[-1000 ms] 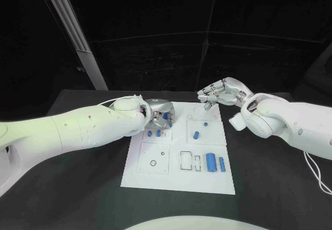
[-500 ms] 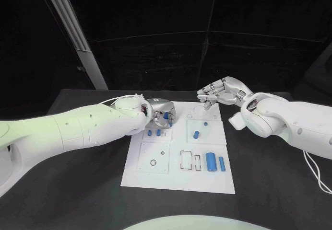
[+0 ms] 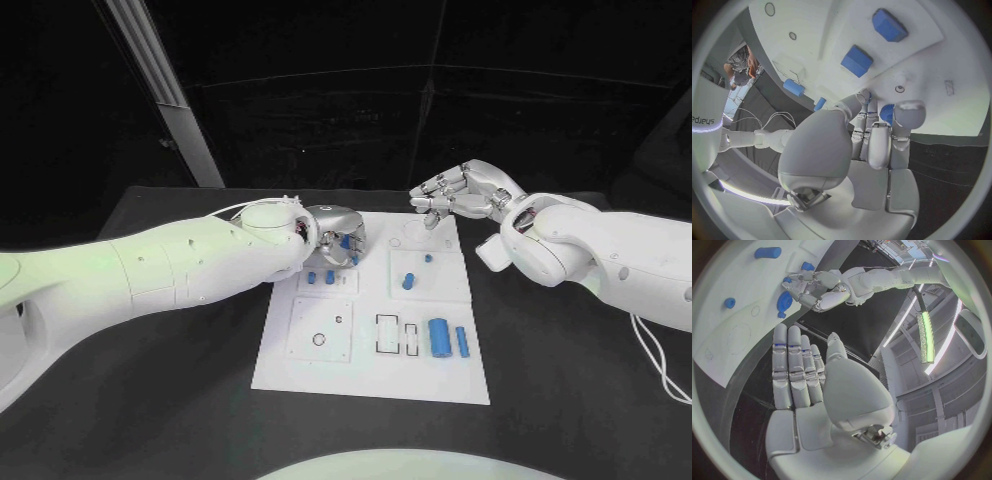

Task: Assemble the parts on the task board

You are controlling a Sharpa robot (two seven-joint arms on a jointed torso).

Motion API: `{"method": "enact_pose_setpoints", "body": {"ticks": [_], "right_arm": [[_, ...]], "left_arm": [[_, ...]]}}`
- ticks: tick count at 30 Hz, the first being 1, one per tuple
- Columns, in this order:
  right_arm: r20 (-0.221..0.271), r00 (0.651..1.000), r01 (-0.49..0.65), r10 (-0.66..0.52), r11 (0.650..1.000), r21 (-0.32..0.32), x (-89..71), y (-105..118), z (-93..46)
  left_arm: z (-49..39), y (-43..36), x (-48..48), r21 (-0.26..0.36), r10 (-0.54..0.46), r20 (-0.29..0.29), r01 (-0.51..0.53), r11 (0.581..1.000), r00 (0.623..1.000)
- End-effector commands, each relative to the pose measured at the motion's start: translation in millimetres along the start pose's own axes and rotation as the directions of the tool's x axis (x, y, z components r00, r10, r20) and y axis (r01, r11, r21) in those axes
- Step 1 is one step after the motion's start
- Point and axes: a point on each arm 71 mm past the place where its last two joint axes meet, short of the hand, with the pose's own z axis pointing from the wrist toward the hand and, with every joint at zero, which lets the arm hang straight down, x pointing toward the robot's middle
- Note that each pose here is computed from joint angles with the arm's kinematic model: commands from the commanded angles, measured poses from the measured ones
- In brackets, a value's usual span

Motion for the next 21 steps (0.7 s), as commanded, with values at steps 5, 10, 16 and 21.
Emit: {"method": "enact_pose_setpoints", "body": {"ticks": [5,10,16,21], "right_arm": [[0.002,1.0,-0.003,0.003,1.0,-0.013,-0.1,2,0.7],[0.002,1.0,-0.002,0.003,1.0,-0.013,-0.2,2,0.8],[0.003,1.0,-0.002,0.002,1.0,-0.013,-0.6,2,0.8],[0.004,1.0,-0.002,0.002,1.0,-0.011,-1.1,1,0.7]], "left_arm": [[-4.0,1.3,0.9,0.005,0.004,0.045,-0.004,1.0,0.999],[-8.5,1.7,-0.3,0.013,-0.011,0.066,0.01,1.0,0.998],[-16.4,4.0,-3.4,0.018,-0.028,0.098,0.026,0.999,0.995],[-23.8,9.1,-9.8,0.011,-0.038,0.13,0.036,0.999,0.991]]}}
